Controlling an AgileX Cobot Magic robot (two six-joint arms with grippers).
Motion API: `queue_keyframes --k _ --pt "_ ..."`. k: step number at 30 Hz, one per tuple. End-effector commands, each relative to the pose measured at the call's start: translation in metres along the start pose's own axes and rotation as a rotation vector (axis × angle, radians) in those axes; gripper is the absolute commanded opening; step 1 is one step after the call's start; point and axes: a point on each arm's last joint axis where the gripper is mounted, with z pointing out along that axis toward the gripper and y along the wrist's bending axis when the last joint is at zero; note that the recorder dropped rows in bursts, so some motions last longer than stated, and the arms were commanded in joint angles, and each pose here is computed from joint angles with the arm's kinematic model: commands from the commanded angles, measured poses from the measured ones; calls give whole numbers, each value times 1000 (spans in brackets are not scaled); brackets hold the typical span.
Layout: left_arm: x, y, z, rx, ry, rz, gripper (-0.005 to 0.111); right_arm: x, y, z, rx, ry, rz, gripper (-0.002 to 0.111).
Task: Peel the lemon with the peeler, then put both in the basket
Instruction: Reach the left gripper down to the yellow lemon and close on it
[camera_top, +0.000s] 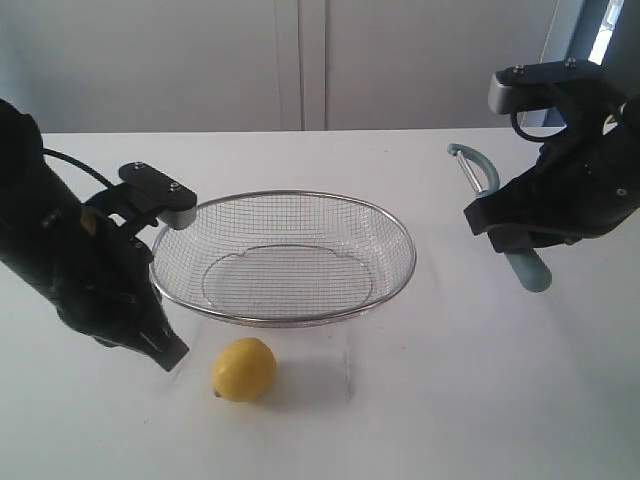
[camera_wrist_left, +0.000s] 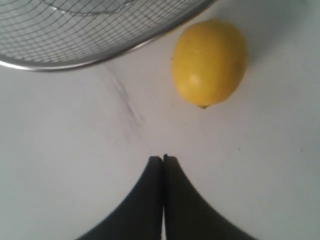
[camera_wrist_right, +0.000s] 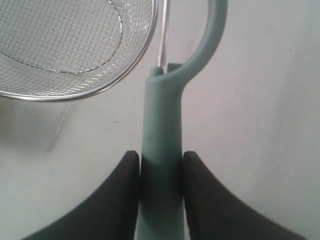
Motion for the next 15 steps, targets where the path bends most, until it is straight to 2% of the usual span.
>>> queue_keyframes --k 1,11,15 --pt "-10 -8 10 40 7 3 0 -1 1 -2 1 -23 -3 0" --pt "-24 -12 29 109 -14 -23 0 -1 1 -2 1 -23 -3 0" --pt "-29 -17 28 169 -72 -18 15 -1 1 -2 1 -23 -3 0"
